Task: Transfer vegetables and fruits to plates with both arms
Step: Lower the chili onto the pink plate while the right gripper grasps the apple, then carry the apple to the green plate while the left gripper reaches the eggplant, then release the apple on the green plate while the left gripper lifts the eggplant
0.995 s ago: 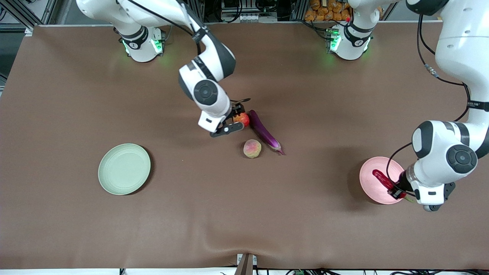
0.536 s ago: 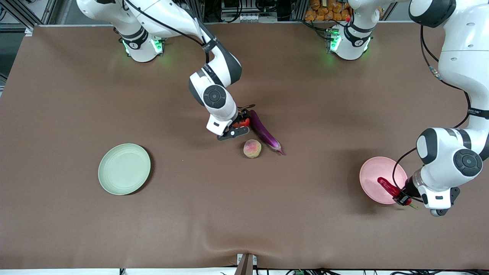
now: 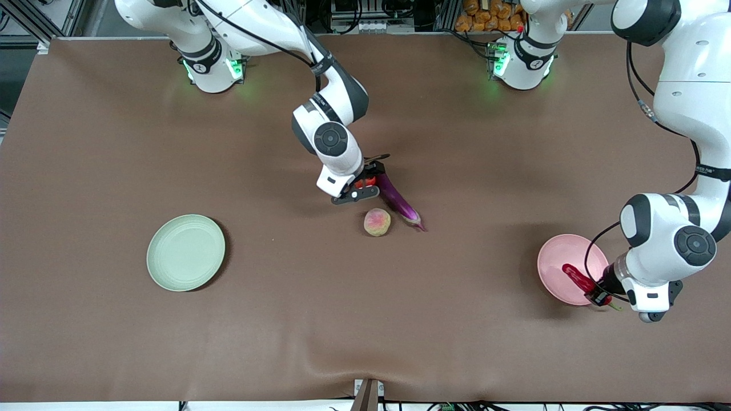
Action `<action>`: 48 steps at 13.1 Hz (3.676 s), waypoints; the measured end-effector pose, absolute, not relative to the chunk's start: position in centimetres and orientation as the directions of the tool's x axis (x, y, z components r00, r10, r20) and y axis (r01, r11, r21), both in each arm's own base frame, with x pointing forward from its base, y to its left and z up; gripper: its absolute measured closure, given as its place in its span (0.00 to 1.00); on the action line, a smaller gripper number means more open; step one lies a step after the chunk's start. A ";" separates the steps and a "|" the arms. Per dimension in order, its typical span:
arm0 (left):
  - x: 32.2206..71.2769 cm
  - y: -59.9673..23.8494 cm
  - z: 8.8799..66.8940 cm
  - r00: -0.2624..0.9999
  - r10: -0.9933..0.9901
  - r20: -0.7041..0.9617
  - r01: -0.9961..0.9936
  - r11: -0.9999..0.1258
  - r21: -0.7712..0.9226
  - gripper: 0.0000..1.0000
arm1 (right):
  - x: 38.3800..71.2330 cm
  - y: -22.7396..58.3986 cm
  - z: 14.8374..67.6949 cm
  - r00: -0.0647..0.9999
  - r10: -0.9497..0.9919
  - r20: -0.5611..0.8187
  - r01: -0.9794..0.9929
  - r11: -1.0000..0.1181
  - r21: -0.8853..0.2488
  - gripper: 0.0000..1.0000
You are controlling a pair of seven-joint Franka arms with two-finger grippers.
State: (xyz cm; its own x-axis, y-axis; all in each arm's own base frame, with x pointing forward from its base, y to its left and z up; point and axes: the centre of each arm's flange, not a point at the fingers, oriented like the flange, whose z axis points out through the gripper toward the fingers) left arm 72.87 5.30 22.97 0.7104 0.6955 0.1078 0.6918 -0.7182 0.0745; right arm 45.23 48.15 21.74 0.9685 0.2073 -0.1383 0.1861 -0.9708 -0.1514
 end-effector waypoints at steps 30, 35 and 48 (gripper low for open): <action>55.4 -37.6 24.1 0.528 0.844 -0.094 0.849 -0.529 0.011 0.00 | 64.2 4.0 29.6 0.981 0.117 -0.156 0.067 -0.954 -0.294 0.15; 49.7 -41.2 21.9 0.561 0.822 -0.104 0.827 -0.561 0.032 0.00 | 66.8 -5.2 25.4 0.970 0.187 -0.154 0.162 -0.973 -0.164 0.15; 45.1 -41.5 18.0 0.636 0.764 -0.113 0.772 -0.629 0.093 0.39 | 69.3 -3.2 25.2 0.963 0.246 -0.109 0.226 -0.960 -0.167 0.00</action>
